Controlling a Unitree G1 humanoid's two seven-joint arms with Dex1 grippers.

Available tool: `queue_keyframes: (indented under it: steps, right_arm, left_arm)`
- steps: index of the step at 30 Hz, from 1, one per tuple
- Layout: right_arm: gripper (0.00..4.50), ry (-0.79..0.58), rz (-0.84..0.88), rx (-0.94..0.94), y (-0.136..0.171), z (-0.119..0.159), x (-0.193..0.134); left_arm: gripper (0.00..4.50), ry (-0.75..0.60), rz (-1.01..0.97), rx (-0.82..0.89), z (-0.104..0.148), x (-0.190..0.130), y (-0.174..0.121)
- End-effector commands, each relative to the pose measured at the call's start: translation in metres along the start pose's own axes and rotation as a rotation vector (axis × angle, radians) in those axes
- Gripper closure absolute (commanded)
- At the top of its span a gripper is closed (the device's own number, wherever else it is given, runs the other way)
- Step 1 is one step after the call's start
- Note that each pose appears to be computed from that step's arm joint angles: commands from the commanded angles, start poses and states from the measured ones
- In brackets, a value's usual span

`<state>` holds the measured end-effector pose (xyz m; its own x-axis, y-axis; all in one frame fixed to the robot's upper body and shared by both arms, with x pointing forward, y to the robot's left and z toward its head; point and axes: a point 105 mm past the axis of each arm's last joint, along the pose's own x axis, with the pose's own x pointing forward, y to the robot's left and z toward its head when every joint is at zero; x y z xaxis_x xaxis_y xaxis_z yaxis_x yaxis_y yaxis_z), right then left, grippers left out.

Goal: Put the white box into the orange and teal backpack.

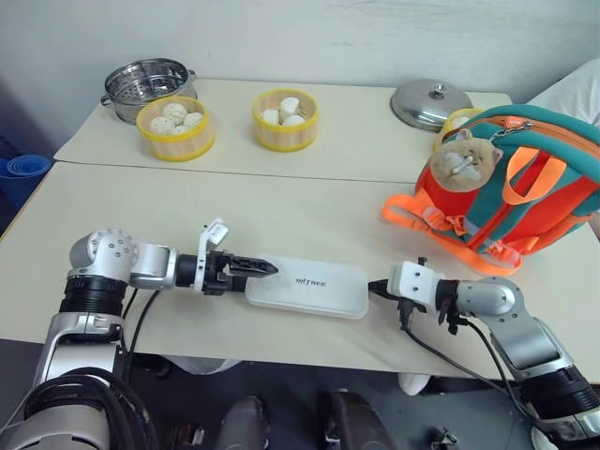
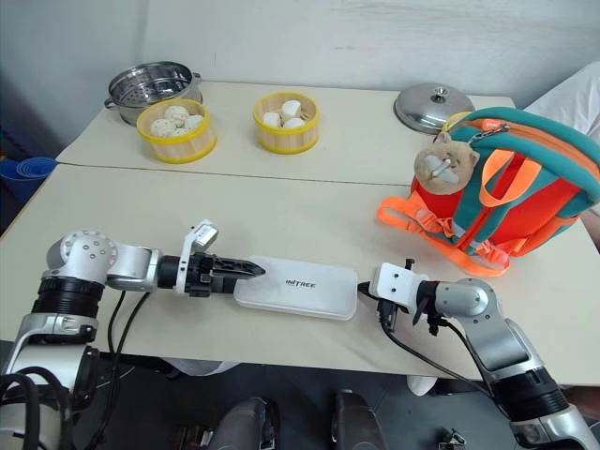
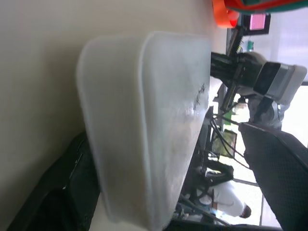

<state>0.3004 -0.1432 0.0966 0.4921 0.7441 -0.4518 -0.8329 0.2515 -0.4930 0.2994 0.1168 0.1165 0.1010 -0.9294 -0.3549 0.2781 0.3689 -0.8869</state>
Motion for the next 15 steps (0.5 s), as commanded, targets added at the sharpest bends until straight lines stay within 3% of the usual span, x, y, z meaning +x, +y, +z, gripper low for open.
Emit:
queue_keyframes:
  steps: [1,3,11,14,15]
  right_arm:
    - [4.50,-0.017,0.018,-0.036,0.003,0.003,0.003]
    - [4.50,-0.016,0.018,-0.035,0.004,0.002,0.001]
    - [4.50,-0.052,-0.062,0.075,0.006,-0.004,-0.018]
    - [4.50,-0.130,-0.179,0.232,0.002,-0.006,-0.039]
    - [4.15,-0.132,-0.210,0.264,0.004,-0.010,-0.051]
  left_arm:
    - [0.22,0.032,-0.091,0.002,0.002,0.014,-0.015]
    - [0.65,0.034,-0.111,-0.012,0.003,0.018,-0.017]
    - [3.18,-0.048,-0.228,0.046,0.010,0.008,-0.035]
    - [3.32,-0.124,-0.253,0.211,0.012,-0.002,-0.048]
    - [3.32,-0.136,-0.250,0.282,0.010,-0.007,-0.052]
